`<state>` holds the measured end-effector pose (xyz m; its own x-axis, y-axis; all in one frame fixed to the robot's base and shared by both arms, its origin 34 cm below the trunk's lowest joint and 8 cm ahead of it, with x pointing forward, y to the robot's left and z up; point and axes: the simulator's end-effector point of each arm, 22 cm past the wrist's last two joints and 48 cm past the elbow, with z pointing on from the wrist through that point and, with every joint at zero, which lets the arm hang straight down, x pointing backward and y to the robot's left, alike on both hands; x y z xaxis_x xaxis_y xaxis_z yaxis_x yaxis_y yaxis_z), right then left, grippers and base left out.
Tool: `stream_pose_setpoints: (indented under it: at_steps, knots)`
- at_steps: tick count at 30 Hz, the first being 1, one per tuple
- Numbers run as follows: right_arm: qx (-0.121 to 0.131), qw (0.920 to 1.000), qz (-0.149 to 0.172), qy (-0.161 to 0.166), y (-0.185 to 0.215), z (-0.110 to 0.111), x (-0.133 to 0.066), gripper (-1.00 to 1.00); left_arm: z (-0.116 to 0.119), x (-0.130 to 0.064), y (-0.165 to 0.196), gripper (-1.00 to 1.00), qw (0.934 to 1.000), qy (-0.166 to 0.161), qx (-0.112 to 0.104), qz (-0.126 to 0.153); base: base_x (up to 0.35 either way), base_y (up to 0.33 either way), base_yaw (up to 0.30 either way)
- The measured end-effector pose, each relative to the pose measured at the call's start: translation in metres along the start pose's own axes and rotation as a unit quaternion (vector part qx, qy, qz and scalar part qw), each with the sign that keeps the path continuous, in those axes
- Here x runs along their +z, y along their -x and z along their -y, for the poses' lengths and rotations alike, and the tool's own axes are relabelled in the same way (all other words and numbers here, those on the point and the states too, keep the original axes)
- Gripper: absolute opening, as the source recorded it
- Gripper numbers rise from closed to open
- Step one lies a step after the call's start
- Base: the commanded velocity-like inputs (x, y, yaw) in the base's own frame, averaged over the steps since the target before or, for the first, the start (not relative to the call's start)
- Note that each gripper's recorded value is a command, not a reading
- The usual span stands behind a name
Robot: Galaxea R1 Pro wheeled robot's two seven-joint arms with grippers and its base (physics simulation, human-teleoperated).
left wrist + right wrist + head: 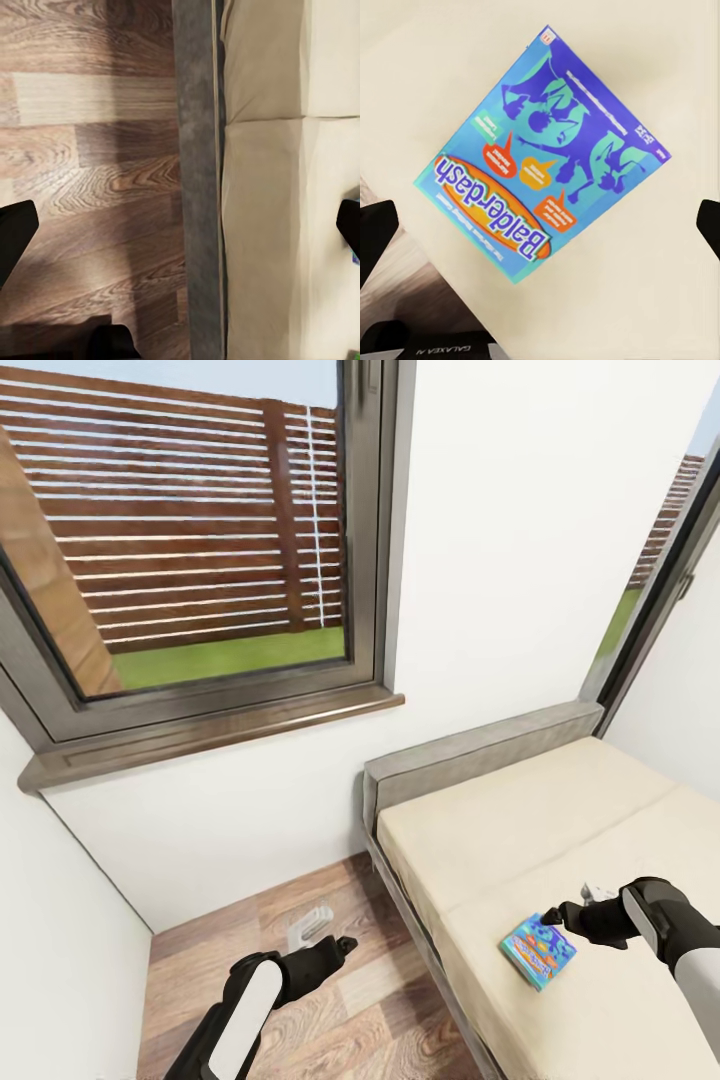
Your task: Put all the toys in the child's room - the three board games (two on the bed and one on the table), the two jigsaw puzzles on the table, and the tennis ball on the table - inside the toy box on the table in the child's room.
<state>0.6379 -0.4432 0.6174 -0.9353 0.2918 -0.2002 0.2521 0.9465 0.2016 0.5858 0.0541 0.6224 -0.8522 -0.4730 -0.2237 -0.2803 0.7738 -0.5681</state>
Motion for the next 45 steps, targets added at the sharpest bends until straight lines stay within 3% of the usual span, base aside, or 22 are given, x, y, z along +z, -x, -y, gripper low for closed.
stream_pose_setpoints:
  at_steps: [13,14,17,26,45]
  knots:
    - [0.013,0.9997,0.008,-0.017,0.012,0.028,-0.008,1.00,-0.007,0.006,-0.006,1.00,0.9999,0.006,-0.004,-0.009,0.000,0.000,0.000]
    - [0.030,0.9993,0.020,-0.014,0.019,0.035,-0.014,1.00,-0.008,0.007,-0.007,1.00,0.9999,0.007,-0.005,-0.010,0.000,0.000,0.000]
    - [0.042,0.9987,0.025,-0.010,0.022,0.039,-0.015,1.00,-0.010,0.008,-0.008,1.00,0.9999,0.008,-0.006,-0.012,0.000,0.000,0.000]
    - [0.059,0.9978,0.029,-0.006,0.023,0.044,-0.013,1.00,-0.014,0.012,-0.012,1.00,0.9997,0.012,-0.009,-0.017,0.000,0.000,0.000]
    - [0.071,0.9973,0.021,0.001,0.019,0.047,-0.001,1.00,-0.025,0.020,-0.021,1.00,0.9992,0.021,-0.015,-0.030,0.000,0.000,0.000]
